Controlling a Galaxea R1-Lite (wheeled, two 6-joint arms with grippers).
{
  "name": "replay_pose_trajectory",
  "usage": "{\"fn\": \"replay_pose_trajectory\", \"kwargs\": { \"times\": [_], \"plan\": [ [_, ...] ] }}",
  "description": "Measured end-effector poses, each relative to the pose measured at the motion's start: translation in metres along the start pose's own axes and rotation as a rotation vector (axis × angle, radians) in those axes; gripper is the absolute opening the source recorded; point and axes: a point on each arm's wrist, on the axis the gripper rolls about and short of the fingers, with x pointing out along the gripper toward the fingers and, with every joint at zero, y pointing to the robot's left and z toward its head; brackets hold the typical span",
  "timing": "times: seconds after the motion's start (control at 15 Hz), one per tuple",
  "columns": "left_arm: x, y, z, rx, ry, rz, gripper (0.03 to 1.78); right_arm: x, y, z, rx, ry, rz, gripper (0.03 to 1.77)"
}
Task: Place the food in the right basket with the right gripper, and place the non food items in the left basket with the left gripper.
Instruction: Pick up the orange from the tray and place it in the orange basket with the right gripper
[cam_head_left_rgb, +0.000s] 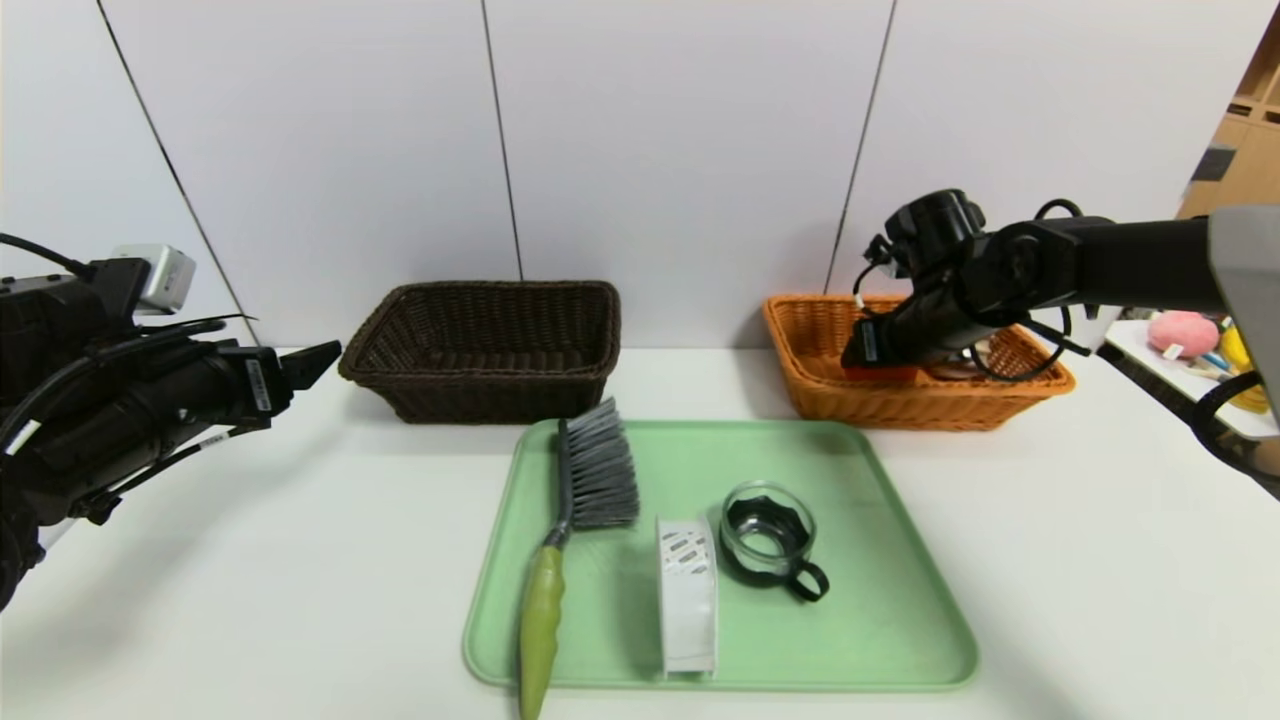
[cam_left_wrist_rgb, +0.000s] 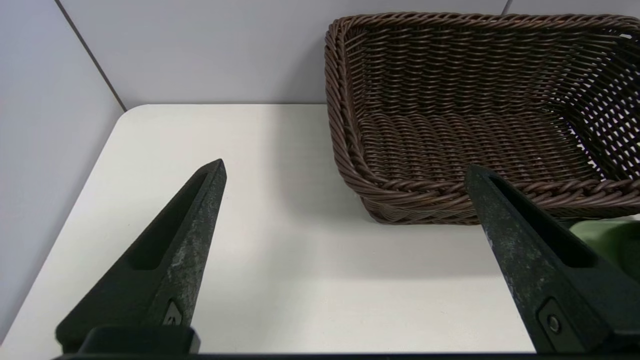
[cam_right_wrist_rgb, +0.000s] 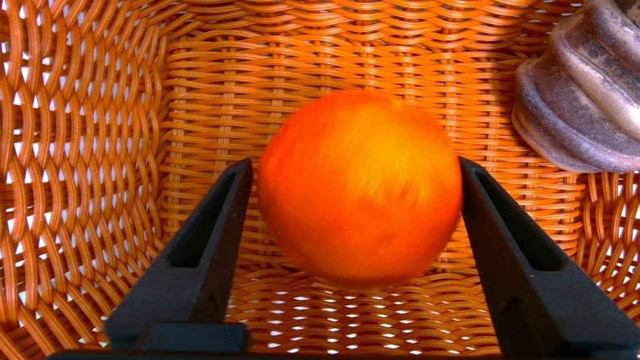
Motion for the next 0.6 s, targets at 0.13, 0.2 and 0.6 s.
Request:
{"fn": "replay_pose_trajectory", "kwargs": {
  "times": [0.13, 0.2, 0.6],
  "plan": [
    [0.000, 0.000, -0.001, 0.003, 0.002, 0.000, 1.69, 0.001, 0.001, 0.002, 0.003, -0.021, 0.001, 1.45],
    [0.000, 0.000, -0.001, 0.003, 0.003, 0.000, 1.69, 0.000, 0.001, 0.003, 0.004, -0.030, 0.001, 1.49],
    [0.000, 0.000, 0.000, -0.002, -0.002, 0.000, 1.69, -0.037, -0.006, 0.026, 0.028, -0.173, -0.024, 1.61]
  ]
}}
